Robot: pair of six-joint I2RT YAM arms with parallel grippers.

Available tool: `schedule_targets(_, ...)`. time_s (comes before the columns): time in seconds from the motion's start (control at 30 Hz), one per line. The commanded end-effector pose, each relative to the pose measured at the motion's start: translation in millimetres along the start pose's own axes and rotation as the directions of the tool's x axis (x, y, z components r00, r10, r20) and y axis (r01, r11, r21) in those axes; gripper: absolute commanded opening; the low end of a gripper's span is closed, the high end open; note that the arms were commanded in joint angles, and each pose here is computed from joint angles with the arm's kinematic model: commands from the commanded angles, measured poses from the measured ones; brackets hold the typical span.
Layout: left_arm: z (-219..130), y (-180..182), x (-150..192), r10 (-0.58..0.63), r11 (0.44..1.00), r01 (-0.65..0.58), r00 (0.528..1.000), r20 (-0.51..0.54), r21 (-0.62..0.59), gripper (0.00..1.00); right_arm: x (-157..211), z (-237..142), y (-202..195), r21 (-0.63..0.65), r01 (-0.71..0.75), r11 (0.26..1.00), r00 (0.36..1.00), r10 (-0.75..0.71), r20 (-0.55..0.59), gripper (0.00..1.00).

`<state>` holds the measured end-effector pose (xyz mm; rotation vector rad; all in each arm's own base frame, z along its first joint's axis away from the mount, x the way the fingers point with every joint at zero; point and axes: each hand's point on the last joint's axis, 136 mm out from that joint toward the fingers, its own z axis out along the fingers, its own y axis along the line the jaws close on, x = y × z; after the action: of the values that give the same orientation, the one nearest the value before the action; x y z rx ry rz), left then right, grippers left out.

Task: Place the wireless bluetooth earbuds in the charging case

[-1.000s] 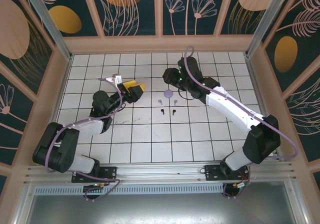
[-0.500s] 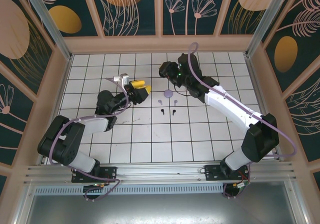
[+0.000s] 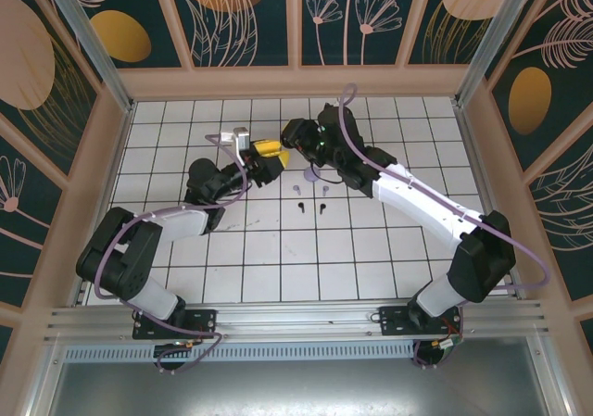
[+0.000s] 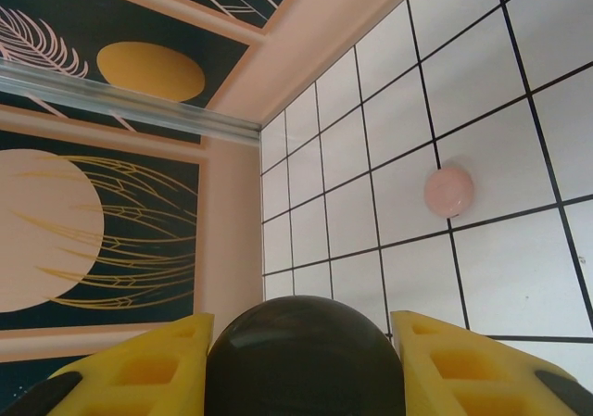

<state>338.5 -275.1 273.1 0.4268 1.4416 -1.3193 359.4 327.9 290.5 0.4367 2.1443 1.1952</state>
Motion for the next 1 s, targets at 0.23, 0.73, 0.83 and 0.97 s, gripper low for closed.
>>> schedule_targets(0.23, 10, -8, -11, 0.029, 0.998, -0.03, 0.999, 0.021, 0.049, 0.52, 5, -2, 28, -0.077, 0.002, 0.997, 1.0, -0.001, 0.012, 0.26)
schedule_targets(0.73, 11, -10, -16, 0.034, 0.998, -0.036, 0.999, 0.039, 0.059, 0.34, 16, -1, 36, -0.107, -0.009, 0.994, 1.0, 0.008, -0.017, 0.25)
schedule_targets(0.83, 10, -12, -18, 0.031, 0.997, -0.034, 0.998, 0.051, 0.066, 0.34, 18, 0, 36, -0.113, -0.015, 0.994, 1.0, 0.012, -0.023, 0.25)
schedule_targets(0.97, 6, -18, -25, 0.005, 0.996, -0.014, 0.995, 0.099, 0.093, 0.36, 19, -1, 34, -0.123, -0.038, 0.992, 0.999, 0.035, -0.025, 0.24)
